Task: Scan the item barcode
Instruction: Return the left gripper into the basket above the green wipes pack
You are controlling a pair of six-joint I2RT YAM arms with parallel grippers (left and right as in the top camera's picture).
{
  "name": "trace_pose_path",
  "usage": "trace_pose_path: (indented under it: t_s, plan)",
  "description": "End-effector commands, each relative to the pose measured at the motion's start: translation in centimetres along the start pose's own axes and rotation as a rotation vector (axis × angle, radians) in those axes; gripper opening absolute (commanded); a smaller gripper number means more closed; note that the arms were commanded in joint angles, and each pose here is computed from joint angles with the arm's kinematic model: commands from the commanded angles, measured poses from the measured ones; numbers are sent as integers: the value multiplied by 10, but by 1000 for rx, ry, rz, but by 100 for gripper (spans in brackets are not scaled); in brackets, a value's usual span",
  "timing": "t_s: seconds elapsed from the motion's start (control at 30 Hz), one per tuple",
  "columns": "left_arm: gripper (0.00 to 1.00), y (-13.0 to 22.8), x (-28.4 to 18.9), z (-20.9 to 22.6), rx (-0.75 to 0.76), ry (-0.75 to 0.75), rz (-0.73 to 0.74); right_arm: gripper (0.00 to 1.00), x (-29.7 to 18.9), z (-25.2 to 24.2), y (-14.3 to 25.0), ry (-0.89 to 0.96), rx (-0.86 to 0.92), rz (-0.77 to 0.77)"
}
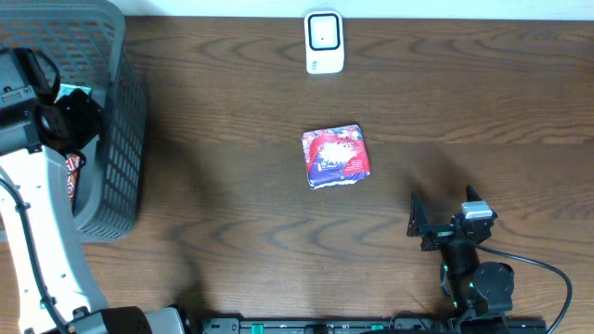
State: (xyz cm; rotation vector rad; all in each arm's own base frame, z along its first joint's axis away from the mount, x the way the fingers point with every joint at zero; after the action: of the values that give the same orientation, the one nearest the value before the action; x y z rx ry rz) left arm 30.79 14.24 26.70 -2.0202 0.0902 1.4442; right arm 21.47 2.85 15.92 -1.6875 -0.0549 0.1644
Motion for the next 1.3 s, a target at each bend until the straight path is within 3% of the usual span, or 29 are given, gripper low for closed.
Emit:
trace_pose_path:
  t_s: [0.0, 0.5, 0.8, 1.03, 1.27]
  plan:
    - [98, 14, 15, 2, 31, -25, 58, 99, 0, 1, 1, -3, -5, 2]
    - [98, 13, 16, 1, 30, -21, 54, 99, 0, 1, 1, -3, -5, 2]
    - [98, -6, 17, -13, 15, 43, -36, 99, 0, 1, 1, -3, -5, 2]
    - [98, -27, 15, 11, -1, -118, -170, 99, 0, 1, 1, -3, -5, 2]
    - [98, -45, 27, 14, -40, -125, -212, 99, 0, 1, 1, -3, -5, 2]
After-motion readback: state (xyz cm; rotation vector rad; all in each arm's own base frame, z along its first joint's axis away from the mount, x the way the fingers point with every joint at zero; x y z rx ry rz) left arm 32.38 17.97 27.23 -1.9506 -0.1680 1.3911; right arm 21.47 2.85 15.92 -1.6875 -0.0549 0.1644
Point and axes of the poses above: each gripper's point midway between its finger pads, its own x axis out along the fingers, its own z axis along the line the jaws close on, y = z × x, the point moved 3 cm from there along -x, back along the fingers, and after that the axes turned 10 degrees about -x, right-handed, at the moved point
